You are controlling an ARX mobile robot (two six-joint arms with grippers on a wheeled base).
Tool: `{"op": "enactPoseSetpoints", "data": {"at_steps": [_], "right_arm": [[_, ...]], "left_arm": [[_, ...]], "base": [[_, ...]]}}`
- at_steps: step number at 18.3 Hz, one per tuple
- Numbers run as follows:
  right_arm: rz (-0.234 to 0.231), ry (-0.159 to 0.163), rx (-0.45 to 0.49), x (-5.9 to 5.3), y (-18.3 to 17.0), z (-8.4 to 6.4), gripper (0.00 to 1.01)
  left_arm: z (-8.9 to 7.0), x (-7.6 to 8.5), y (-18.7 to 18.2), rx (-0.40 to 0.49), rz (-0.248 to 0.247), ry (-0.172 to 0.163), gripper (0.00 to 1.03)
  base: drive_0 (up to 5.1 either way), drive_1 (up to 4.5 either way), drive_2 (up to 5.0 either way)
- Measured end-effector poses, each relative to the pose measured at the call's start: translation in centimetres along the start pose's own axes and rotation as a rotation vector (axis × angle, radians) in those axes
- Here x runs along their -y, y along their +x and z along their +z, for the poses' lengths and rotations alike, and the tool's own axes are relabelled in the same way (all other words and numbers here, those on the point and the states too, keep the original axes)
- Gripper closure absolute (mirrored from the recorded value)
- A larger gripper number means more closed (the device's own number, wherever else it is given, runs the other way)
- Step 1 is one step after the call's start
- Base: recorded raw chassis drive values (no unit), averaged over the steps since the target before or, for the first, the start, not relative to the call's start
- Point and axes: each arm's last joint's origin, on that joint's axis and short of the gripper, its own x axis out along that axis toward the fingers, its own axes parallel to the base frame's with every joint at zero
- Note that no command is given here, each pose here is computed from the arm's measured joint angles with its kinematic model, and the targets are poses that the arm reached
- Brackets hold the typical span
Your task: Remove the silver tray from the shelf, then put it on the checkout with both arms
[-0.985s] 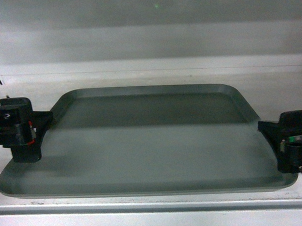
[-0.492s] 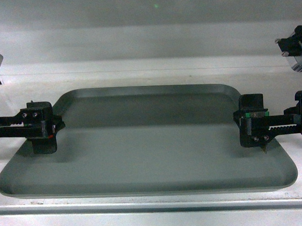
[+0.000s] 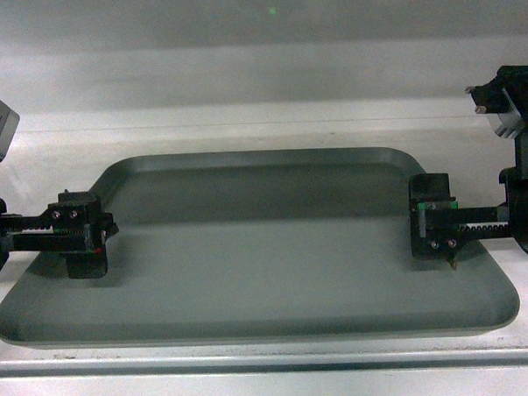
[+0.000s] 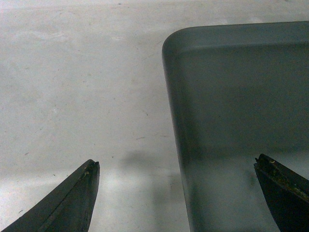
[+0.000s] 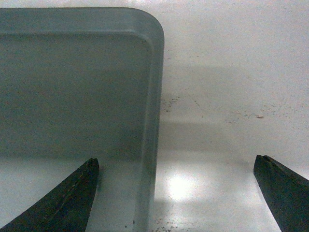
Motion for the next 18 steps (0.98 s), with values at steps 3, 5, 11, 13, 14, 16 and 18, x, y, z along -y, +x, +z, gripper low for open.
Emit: {"op": "enactPoseSetpoints", "data": {"at_steps": [3,5,11,13,14,16,18], "right_arm": [[-0.004,0.000,0.009,0.0,0.2,-0.1,0.03],[-0.006,-0.002,0.012,-0.1,0.2,-0.1,0.03],[-0.005,-0.018,0.022,-0.6,0.0,-0.4,0.46],[-0.012,-0.021,0.024,-0.7,0.0,-0.4,0.62],[-0.014,-0.024,0.026,-0.7,-0.1,-0.4,0.69],[-0.027,-0.015,0.031,-0.9,-0.6,-0.4,0.99],[-0.034,-0.019,0.045,-0.9,-0.9,-0.2,0.99]], "left_arm": [[-0.2,0.3,0.2,-0.001,-0.002,0.020,0.05],[-0.5,0.5,0.3,-0.003,-0.005,0.023,0.05],[-0.8,1.0,0.2,-0.002,-0.018,0.030,0.44],[-0.8,1.0,0.2,-0.002,-0.020,0.030,0.60],[-0.8,1.0,0.2,-0.002,-0.019,0.031,0.67],[-0.5,1.6,-0.1,0.003,-0.020,-0.029,0.99],[-0.4,1.9,-0.4,0.007,-0.021,-0.037,0.99]], "base": [[0.0,0.00,0.0],[0.0,0.00,0.0],[0.0,0.00,0.0],[0.0,0.00,0.0],[0.0,0.00,0.0],[0.0,0.00,0.0],[0.0,0.00,0.0]]}}
